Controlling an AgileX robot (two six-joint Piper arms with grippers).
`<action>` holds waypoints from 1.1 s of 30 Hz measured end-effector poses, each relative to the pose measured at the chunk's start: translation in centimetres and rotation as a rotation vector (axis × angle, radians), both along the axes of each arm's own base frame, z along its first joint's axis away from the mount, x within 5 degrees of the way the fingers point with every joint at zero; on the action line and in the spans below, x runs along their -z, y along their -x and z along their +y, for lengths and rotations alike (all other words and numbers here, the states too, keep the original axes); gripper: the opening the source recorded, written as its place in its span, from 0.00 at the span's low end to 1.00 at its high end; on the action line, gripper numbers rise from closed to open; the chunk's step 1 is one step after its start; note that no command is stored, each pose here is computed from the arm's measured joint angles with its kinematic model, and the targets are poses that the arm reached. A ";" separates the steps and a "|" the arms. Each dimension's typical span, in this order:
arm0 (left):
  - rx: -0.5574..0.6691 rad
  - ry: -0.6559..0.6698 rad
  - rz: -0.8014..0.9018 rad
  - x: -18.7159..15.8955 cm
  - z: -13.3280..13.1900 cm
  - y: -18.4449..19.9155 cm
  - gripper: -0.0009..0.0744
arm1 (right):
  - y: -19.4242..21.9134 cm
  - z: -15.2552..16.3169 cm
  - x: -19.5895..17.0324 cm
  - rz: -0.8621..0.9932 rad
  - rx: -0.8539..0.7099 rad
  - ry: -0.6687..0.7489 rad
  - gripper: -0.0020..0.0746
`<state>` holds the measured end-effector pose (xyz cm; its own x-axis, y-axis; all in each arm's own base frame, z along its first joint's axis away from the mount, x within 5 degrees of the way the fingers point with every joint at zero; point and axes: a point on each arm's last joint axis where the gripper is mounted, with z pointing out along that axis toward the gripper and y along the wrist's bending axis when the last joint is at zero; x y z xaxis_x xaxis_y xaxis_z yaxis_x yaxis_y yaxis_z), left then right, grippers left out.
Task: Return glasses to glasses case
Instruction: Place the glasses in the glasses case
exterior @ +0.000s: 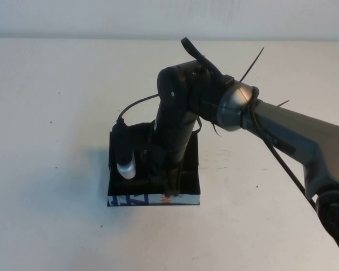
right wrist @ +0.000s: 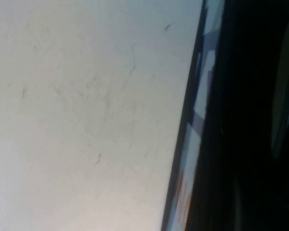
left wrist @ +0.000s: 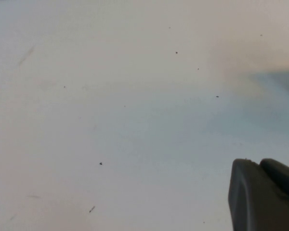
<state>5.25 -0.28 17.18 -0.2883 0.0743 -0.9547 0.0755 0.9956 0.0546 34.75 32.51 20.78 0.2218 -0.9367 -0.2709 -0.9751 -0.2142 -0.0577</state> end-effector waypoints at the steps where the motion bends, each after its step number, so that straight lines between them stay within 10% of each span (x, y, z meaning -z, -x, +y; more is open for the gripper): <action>1: 0.000 0.000 0.000 0.0 0.0 0.0 0.01 | 0.0 0.0 0.0 0.001 0.000 -0.002 0.09; 10: 0.000 0.000 0.000 0.0 0.0 0.0 0.01 | 0.0 0.0 0.1 0.016 0.046 -0.001 0.11; 21: 0.000 0.000 0.000 0.0 0.0 0.0 0.01 | 0.1 -0.1 -0.5 0.005 0.050 -0.005 0.43; 33: 0.000 0.000 0.000 0.0 0.0 0.0 0.01 | 1.7 -2.0 -9.1 -0.109 0.191 -0.107 0.37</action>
<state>5.25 -0.28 17.18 -0.2883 0.0743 -0.9547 0.0755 0.9956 0.0546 33.02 30.51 29.83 0.0763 -0.9318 -0.3549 -0.9841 -0.0131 -0.1770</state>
